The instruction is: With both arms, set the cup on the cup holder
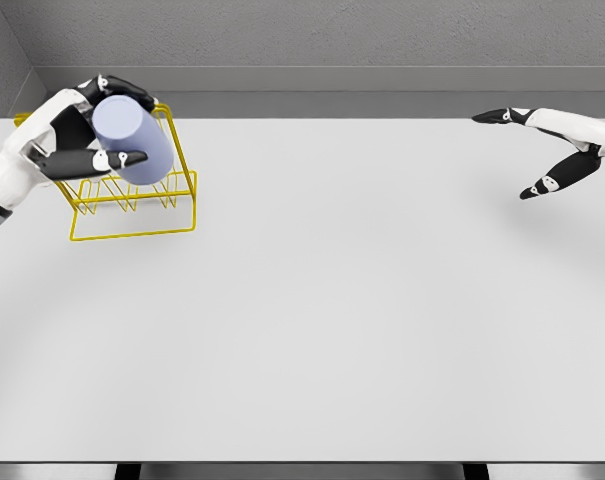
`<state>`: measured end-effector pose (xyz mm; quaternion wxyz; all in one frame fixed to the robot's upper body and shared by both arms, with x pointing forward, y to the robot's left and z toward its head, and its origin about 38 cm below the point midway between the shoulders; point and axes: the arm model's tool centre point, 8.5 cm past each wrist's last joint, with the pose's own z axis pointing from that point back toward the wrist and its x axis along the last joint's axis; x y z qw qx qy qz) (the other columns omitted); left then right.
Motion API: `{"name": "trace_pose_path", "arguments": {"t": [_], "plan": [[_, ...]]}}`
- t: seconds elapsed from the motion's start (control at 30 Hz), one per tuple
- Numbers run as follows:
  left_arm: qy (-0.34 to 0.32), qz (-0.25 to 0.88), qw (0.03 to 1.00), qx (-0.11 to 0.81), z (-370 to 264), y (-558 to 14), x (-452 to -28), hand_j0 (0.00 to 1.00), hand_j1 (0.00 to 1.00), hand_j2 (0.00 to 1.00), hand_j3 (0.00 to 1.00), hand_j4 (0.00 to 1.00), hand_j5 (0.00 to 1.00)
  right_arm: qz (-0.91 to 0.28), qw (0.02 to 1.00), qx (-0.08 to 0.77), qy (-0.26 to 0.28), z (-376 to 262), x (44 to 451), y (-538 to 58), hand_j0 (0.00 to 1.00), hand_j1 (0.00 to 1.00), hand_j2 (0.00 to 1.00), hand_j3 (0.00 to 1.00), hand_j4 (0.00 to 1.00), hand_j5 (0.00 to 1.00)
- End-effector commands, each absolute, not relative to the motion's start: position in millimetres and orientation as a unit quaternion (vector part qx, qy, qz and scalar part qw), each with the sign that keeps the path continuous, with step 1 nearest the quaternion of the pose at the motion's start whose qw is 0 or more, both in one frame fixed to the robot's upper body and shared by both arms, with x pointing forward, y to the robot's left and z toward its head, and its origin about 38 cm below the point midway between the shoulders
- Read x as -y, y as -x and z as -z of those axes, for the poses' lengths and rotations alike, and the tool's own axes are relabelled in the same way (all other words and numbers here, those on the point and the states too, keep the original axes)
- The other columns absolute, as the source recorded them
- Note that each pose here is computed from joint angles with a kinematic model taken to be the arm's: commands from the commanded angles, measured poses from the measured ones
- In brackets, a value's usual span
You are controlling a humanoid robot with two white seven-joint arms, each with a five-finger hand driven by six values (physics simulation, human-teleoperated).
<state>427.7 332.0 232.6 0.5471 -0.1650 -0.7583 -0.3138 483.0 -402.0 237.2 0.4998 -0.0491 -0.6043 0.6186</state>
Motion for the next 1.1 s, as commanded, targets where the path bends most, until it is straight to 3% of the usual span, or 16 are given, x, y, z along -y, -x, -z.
{"name": "trace_pose_path", "arguments": {"t": [0.0, 0.1, 0.5, 1.07], "plan": [[0.162, 0.318, 0.546, 0.758, -234.0, -426.7, -333.2, 0.89, 0.89, 0.89, 0.89, 0.89, 0.89, -0.616, 0.501, 0.606, 0.049, -238.2, 402.4, -483.1, 1.0, 1.0, 1.0, 1.0, 1.0, 1.0], [0.161, 0.319, 0.546, 0.758, -234.2, -426.6, -333.6, 1.0, 1.0, 1.0, 1.0, 1.0, 1.0, -0.616, 0.501, 0.606, 0.049, -238.2, 402.4, -483.1, 1.0, 1.0, 1.0, 1.0, 1.0, 1.0], [0.189, 0.351, 0.502, 0.767, -246.2, -410.2, -319.8, 1.0, 1.0, 1.0, 1.0, 1.0, 1.0, -0.616, 0.5, 0.607, 0.048, -238.6, 401.4, -483.1, 1.0, 1.0, 1.0, 1.0, 1.0, 1.0], [0.158, 0.385, 0.428, 0.802, -263.9, -361.1, -338.0, 1.0, 1.0, 1.0, 1.0, 1.0, 1.0, -0.617, 0.498, 0.607, 0.047, -238.8, 400.5, -483.0, 1.0, 1.0, 1.0, 1.0, 1.0, 1.0]]}}
